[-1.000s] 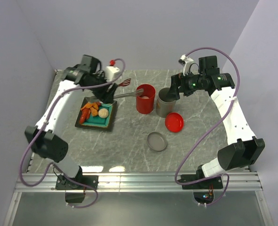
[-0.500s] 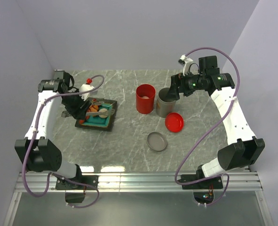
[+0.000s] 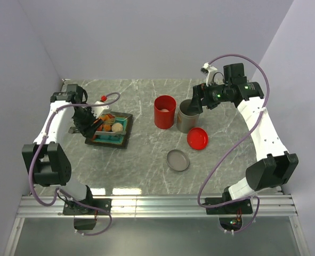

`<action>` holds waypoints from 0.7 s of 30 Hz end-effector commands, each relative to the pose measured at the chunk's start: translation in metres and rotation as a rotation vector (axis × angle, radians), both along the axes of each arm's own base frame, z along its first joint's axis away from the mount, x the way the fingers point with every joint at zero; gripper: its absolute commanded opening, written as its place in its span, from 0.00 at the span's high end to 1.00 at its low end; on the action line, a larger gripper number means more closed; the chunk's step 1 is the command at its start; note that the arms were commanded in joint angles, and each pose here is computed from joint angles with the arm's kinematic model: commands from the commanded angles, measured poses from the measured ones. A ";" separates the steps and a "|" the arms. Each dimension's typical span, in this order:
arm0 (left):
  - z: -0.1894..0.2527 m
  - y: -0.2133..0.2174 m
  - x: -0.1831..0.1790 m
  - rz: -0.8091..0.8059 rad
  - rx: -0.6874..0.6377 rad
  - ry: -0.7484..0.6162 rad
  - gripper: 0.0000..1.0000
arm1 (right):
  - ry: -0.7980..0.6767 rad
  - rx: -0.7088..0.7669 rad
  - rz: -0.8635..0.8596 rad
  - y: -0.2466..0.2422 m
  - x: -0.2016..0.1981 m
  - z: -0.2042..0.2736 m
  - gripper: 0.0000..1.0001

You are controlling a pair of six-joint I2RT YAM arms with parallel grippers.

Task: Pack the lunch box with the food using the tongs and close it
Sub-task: Pick up the food using the clamp

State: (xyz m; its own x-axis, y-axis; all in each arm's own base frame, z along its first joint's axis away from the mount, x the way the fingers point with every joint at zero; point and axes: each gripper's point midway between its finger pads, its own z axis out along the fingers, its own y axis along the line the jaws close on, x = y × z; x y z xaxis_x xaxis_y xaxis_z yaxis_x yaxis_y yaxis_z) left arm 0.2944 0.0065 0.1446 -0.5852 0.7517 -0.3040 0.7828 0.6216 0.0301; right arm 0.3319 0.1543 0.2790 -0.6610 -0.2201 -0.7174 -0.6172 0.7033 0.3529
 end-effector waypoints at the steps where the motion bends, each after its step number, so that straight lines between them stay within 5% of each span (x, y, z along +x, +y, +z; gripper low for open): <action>1: 0.001 0.003 0.022 -0.025 0.021 -0.052 0.37 | -0.038 0.007 0.006 -0.001 0.003 0.014 0.00; 10: -0.015 0.001 0.030 -0.055 0.055 -0.031 0.43 | -0.024 -0.005 0.003 -0.002 0.004 0.009 0.00; 21: 0.000 0.009 0.021 -0.065 0.107 -0.082 0.62 | -0.029 -0.001 0.011 -0.002 0.003 0.011 0.00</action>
State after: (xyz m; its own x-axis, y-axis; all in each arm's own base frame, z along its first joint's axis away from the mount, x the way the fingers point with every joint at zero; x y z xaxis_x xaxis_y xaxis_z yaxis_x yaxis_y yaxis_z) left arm 0.3165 0.0136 0.1233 -0.5501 0.7982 -0.2456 0.8077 0.5832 0.0865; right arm 0.3310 0.1539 0.2709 -0.6843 -0.2277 -0.6928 -0.6069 0.7045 0.3679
